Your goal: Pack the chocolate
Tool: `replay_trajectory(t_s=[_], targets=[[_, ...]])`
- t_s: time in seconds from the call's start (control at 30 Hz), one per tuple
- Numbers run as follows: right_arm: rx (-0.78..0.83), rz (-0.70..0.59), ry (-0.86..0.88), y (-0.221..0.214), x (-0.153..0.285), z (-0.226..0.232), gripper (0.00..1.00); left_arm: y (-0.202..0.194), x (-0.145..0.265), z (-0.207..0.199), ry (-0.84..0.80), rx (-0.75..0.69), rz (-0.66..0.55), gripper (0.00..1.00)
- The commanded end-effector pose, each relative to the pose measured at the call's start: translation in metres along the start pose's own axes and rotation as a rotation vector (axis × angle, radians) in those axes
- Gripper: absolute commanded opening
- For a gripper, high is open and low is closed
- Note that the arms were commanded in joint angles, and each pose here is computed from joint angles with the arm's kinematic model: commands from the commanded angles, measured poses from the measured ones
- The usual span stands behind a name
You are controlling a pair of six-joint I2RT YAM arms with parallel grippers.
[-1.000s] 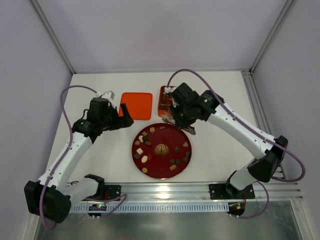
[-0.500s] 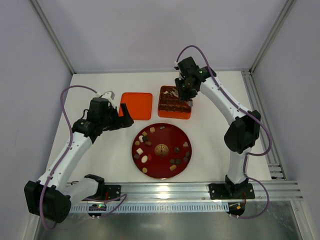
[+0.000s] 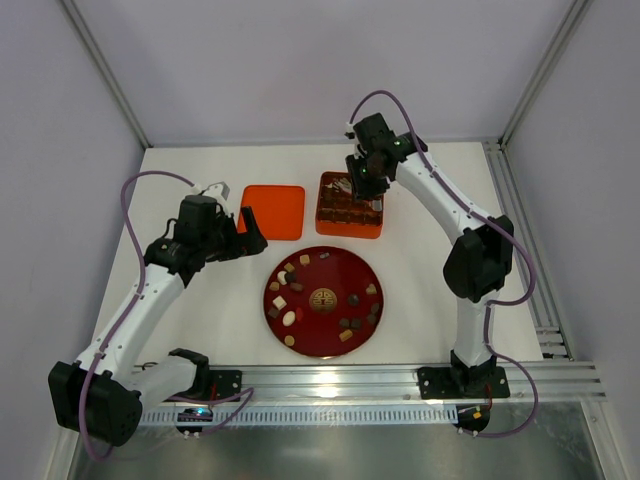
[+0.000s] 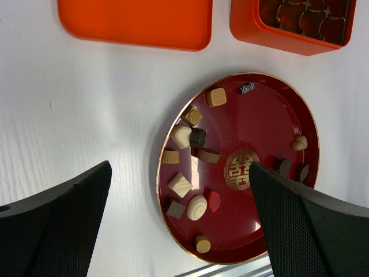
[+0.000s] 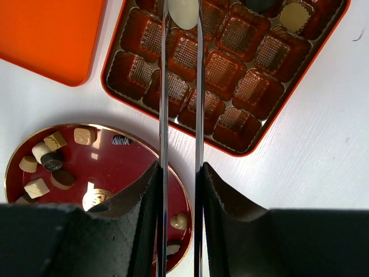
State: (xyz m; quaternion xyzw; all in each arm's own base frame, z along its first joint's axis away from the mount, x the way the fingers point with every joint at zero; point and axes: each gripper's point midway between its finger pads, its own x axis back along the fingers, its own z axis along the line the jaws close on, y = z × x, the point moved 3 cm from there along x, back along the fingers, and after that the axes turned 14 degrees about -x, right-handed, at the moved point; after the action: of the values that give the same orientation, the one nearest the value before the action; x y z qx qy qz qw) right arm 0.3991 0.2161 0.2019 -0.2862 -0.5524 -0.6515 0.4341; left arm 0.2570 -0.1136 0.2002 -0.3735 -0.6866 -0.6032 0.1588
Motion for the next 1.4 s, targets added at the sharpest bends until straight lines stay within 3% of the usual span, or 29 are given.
replay_trajectory(t_s=[0.0, 0.47, 0.53, 1.07, 1.37], targets=[[0.003, -0.053, 0.033, 0.009, 0.003, 0.007, 0.33, 0.011, 0.005, -0.002, -0.008, -0.005, -0.035, 1.0], [0.005, -0.029, 0.008, 0.003, -0.004, 0.001, 0.34, 0.01, 0.004, -0.002, -0.01, -0.005, -0.03, 1.0], [0.007, -0.041, -0.025, 0.004, -0.005, -0.003, 0.38, 0.011, 0.004, -0.002, -0.009, -0.004, -0.035, 1.0], [0.012, -0.031, -0.026, 0.001, -0.006, -0.004, 0.42, 0.011, 0.005, -0.002, -0.009, -0.005, -0.035, 1.0], [-0.015, -0.093, -0.008, 0.017, 0.015, -0.009, 0.43, 0.011, 0.004, -0.002, -0.008, -0.006, -0.033, 1.0]])
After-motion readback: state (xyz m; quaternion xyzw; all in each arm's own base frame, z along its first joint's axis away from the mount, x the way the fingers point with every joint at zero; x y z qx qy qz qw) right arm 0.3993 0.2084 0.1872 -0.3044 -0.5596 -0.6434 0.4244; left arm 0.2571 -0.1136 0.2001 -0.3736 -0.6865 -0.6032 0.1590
